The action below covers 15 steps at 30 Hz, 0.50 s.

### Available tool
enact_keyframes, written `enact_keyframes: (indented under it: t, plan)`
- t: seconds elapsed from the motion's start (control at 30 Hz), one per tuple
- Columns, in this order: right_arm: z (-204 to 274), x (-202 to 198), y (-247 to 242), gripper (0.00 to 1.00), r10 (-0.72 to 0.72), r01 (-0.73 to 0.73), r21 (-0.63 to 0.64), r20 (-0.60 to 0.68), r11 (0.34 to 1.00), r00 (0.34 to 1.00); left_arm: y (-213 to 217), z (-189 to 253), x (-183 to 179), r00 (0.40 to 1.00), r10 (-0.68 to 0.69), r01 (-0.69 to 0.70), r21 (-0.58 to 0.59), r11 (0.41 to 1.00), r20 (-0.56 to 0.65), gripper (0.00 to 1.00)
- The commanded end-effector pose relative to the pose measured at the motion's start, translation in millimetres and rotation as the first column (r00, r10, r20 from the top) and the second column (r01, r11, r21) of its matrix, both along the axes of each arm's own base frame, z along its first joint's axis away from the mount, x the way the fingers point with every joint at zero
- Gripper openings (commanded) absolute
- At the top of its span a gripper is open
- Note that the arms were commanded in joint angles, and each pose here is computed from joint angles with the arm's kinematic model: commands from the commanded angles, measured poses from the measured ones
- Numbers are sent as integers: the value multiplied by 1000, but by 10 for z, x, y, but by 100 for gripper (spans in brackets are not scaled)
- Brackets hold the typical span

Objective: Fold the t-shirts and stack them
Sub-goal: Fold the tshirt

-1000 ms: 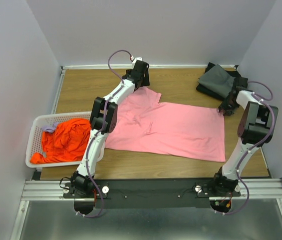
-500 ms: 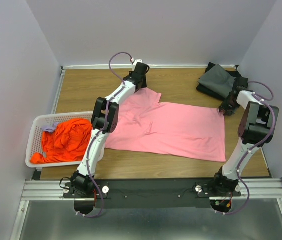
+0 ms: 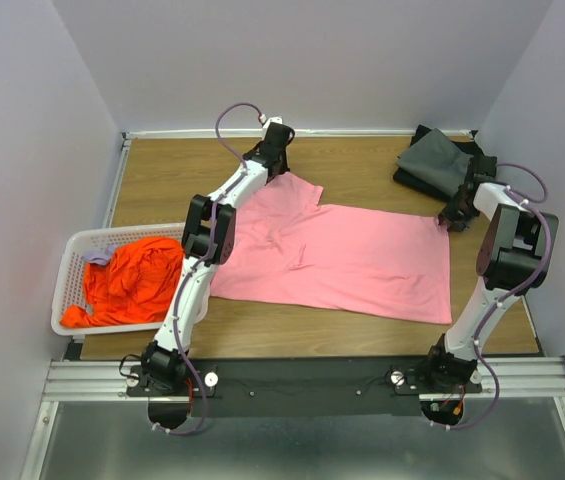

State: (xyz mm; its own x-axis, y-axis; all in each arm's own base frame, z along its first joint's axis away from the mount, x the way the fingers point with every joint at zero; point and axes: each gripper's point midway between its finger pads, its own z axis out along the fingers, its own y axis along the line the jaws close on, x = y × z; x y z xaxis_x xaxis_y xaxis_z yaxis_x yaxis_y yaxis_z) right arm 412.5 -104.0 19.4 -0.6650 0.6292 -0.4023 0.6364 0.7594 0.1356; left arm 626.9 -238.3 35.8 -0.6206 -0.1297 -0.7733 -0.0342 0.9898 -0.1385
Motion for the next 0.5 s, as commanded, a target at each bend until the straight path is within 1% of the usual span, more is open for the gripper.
enact_keyframes:
  t: [0.0, 0.1, 0.2, 0.23, 0.27, 0.3, 0.47]
  plan:
    - [-243, -227, 122, 37, -6, 12, 63, -94, 998, 996, -39, -145, -8, 999, -43, 43, -8, 999, -27, 15]
    - [-235, -183, 110, 34, -14, 20, 66, -87, 998, 996, -100, -130, -3, 996, -82, 82, -26, 996, -20, 8]
    - [-254, -151, 89, 31, -16, 21, 60, -88, 998, 996, -235, -54, -30, 987, -162, 161, -70, 984, -3, 3]
    - [-271, -145, 84, 29, -15, 20, 58, -92, 998, 996, -226, -83, -44, 987, -163, 162, -79, 984, -8, 0]
    - [-288, -148, 77, 27, -12, 17, 55, -98, 998, 995, -231, -65, -40, 986, -164, 163, -88, 983, -4, 0]
    - [-291, -130, 68, 24, -9, 15, 53, -97, 999, 995, -235, -34, -28, 987, -163, 163, -96, 982, 4, 0]
    - [-324, -120, 73, 13, 2, 4, 57, -102, 998, 995, -279, 198, 7, 984, -174, 179, -159, 971, 46, 0]
